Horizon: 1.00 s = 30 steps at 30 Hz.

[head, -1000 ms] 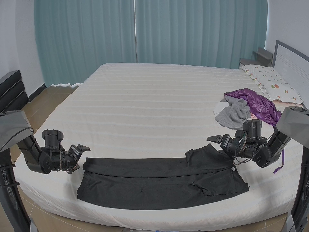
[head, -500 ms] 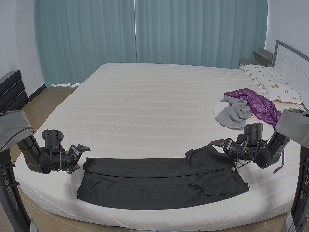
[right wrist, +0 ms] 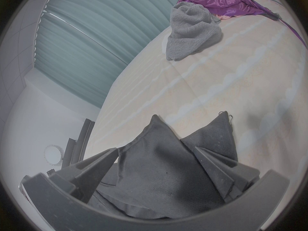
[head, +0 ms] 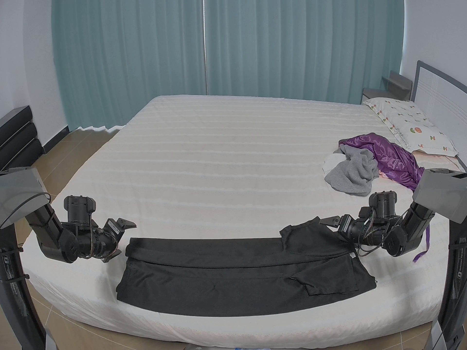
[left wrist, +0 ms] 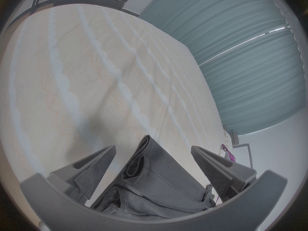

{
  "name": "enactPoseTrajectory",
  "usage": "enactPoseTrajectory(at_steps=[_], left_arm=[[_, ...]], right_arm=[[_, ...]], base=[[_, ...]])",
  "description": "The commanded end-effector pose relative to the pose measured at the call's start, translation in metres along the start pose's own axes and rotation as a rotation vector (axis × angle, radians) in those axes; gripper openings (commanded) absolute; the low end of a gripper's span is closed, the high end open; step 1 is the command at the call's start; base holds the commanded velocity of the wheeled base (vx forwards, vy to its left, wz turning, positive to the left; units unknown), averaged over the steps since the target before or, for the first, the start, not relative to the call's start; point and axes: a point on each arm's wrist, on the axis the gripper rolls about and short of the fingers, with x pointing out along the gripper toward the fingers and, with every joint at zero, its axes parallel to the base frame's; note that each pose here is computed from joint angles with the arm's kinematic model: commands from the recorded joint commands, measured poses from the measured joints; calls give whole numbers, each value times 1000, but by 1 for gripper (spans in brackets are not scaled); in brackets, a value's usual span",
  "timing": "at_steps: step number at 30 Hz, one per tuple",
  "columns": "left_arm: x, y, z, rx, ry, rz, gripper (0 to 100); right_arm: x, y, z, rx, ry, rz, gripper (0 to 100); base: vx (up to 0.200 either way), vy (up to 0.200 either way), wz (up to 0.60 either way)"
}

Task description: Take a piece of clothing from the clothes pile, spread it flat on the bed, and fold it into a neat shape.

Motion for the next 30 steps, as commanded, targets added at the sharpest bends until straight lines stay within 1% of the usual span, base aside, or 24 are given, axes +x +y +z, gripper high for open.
enactPoseTrajectory(at_steps=[1, 5, 6, 13, 16, 22, 30], left_arm=[[0, 0, 0, -1, 0, 1, 100], [0, 0, 0, -1, 0, 1, 100], [0, 0, 0, -1, 0, 1, 100], [0, 0, 0, -1, 0, 1, 100], [0, 0, 0, -1, 0, 1, 100], [0, 0, 0, 1, 0, 1, 100], [-4, 0, -2, 4, -1, 4, 100]], right_arm=[[4, -4, -2, -7, 7, -5, 100], [5, -7, -6, -20, 22, -15, 100], [5, -8, -7, -26, 24, -18, 0], [-9, -8, -5, -56, 16, -26, 0], [-13, -7, -4, -55, 13, -23, 0], [-32, -6, -6, -48, 28, -3, 0], [-49, -9, -11, -79, 54, 4, 0]], base=[[0, 0, 0], [0, 0, 0], [0, 0, 0], [0, 0, 0], [0, 0, 0], [0, 0, 0], [0, 0, 0]])
